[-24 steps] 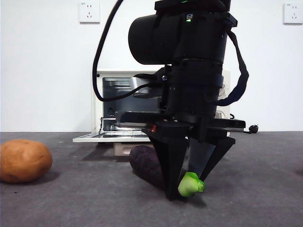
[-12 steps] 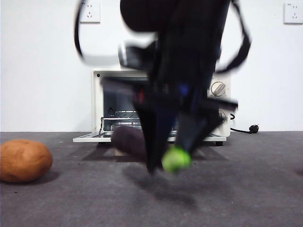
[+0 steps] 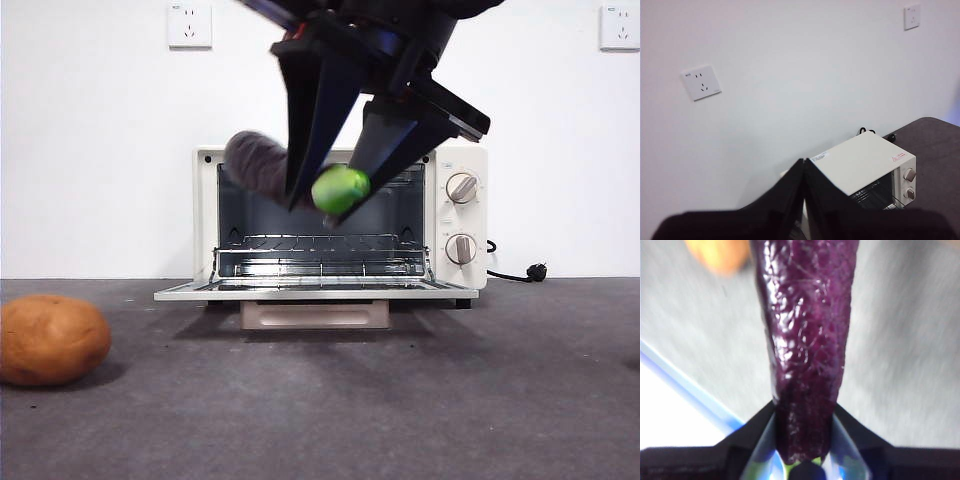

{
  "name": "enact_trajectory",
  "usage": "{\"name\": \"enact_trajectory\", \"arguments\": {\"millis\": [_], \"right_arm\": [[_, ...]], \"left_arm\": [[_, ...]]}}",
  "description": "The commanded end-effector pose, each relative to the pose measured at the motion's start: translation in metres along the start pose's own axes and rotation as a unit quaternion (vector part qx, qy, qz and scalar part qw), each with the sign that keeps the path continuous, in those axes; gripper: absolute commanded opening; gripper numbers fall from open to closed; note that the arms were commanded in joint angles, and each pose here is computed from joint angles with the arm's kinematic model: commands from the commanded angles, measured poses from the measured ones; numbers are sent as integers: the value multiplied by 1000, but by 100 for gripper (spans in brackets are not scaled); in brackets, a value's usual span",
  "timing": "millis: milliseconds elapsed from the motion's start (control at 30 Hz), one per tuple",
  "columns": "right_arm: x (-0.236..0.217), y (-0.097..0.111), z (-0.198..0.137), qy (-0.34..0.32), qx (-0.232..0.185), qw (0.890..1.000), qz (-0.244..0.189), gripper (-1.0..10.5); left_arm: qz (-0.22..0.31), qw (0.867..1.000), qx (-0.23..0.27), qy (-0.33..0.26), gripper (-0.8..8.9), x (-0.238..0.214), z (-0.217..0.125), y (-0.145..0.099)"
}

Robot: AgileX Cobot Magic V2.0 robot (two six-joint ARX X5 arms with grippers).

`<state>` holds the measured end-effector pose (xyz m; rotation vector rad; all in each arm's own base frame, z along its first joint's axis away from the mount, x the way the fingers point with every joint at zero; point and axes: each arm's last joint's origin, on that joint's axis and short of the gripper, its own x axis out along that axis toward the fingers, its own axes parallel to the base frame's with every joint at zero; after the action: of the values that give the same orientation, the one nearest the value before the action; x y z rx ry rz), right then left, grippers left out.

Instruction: Take the eggplant from the table,put the eggplant in the oven

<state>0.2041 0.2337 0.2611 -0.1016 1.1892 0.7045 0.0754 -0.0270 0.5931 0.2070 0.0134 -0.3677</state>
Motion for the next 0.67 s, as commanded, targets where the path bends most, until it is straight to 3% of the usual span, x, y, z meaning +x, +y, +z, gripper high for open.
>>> {"name": "enact_trajectory", "arguments": {"millis": [33, 267, 667], "right_arm": [[6, -21, 15, -3, 25, 999, 20, -10], [9, -74, 51, -19, 99, 994, 49, -10], [27, -121, 109, -50, 188, 974, 116, -11]], "left_arm": [[-2, 1000, 6, -7, -6, -6, 0, 0], [-5, 1000, 6, -16, -6, -16, 1, -1], [-25, 1000, 7, -2, -6, -20, -3, -4]]}}
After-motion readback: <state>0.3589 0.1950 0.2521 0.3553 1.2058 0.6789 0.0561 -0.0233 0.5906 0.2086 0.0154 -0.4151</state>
